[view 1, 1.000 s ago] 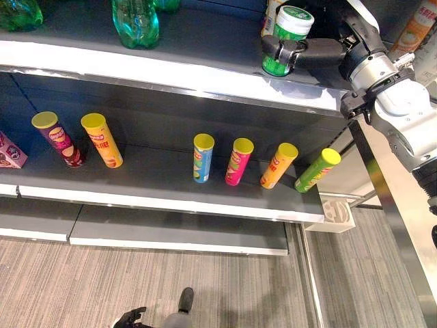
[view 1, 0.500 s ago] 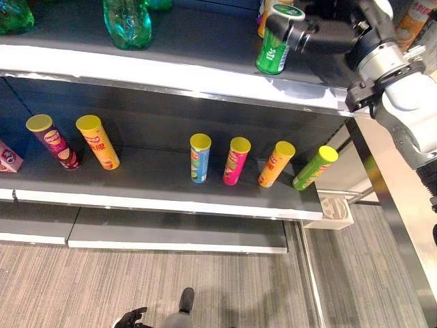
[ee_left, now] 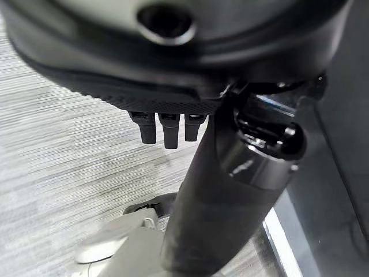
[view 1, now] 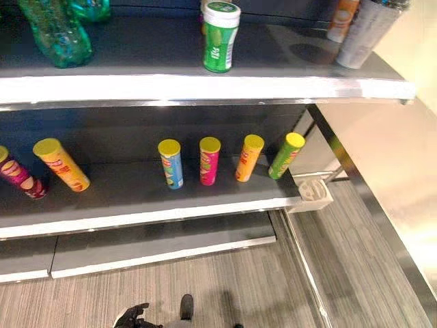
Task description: Put the goods on the table back onto the shelves and tidy them up.
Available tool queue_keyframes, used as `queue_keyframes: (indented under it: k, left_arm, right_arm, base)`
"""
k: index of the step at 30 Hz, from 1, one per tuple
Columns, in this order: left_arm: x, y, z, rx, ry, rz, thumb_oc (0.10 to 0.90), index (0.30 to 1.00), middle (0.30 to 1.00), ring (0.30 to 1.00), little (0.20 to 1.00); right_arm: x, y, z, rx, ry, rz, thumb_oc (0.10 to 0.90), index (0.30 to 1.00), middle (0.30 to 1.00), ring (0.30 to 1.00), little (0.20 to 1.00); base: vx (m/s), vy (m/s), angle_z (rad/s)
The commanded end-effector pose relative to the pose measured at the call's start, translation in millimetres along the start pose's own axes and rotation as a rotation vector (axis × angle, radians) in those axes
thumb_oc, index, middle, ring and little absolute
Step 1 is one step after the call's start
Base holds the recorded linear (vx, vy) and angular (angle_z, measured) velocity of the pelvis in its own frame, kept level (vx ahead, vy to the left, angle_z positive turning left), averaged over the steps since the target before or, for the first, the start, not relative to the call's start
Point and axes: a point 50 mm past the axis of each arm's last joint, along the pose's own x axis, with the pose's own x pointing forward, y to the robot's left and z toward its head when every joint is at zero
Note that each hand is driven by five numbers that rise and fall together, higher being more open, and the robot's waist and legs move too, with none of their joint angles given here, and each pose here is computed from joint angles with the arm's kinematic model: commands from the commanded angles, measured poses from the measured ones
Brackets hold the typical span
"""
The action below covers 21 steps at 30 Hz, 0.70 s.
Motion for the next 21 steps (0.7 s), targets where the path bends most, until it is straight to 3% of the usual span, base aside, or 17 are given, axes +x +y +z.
queue_keyframes:
  k: [1,11,15,21]
  left_arm:
    - [1.7,15.9,23.4,0.047,-0.101,0.027,0.800,0.900,0.900,0.900,0.900]
    - [-2.7,35.5,25.6,0.025,-0.122,0.066,0.800,0.900,0.900,0.900,0.900]
    - [-3.9,41.6,29.6,0.033,-0.138,0.081,0.800,0.900,0.900,0.900,0.900]
    - [-4.2,32.9,41.7,0.032,-0.189,0.035,0.800,0.900,0.900,0.900,0.900]
  right_arm:
    - [15.2,-14.8,38.3,-0.085,-0.197,-0.068,0.800,0.900,0.900,0.900,0.900]
    - [-0.2,-43.0,16.0,-0.282,-0.026,-0.170,0.800,0.900,0.900,0.900,0.900]
    - [-19.5,-67.8,3.4,-0.426,0.097,-0.243,0.800,0.900,0.900,0.900,0.900]
    - [-55.5,-81.3,-15.2,-0.486,0.280,-0.224,0.800,0.900,0.900,0.900,0.900]
  base:
    - [-0.18,0.053,-1.37]
    - [-0.06,-0.089,-0.99]
    - [0.01,-0.237,-0.55]
    - [0.02,-0.351,-0.38]
